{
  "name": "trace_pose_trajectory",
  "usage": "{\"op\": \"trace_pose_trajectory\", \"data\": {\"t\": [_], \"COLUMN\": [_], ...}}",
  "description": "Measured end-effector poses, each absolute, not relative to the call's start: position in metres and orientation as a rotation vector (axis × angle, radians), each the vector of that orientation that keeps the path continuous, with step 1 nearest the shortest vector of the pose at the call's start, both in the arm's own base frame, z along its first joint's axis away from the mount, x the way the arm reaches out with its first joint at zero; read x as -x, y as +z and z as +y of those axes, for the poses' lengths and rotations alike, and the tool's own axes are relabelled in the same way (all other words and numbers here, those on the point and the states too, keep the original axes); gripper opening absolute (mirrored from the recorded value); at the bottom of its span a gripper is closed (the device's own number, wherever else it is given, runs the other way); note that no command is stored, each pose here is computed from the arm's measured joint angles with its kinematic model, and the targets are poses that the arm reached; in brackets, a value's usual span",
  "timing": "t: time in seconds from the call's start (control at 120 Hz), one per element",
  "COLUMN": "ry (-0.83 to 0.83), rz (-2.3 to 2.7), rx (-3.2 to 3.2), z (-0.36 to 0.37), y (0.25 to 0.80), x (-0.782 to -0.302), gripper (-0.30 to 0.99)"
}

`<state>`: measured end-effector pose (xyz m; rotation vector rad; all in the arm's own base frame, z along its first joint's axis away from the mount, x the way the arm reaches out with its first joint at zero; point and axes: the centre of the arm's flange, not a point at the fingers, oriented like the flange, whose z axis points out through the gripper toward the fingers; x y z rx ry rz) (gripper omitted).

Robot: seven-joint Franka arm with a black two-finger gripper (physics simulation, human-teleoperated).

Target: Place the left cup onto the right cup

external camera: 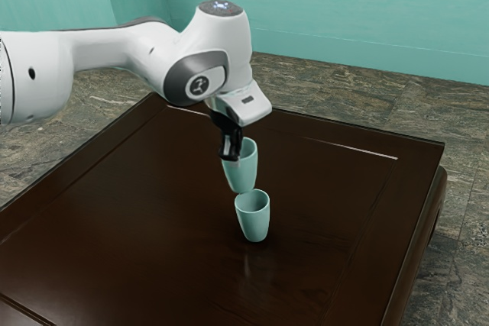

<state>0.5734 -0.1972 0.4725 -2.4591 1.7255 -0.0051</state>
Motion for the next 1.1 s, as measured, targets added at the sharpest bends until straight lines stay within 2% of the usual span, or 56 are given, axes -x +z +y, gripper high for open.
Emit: {"op": "trace_pose_trajectory", "data": {"t": [1.067,1.1], "ry": [0.041,0.042], "rz": [1.696,1.695], "rx": [2.493,2.491], "z": [-0.223,-0.223], "y": [0.444,0.444], "x": [-0.571,-0.571], "gripper": [-0.09,-0.04]}}
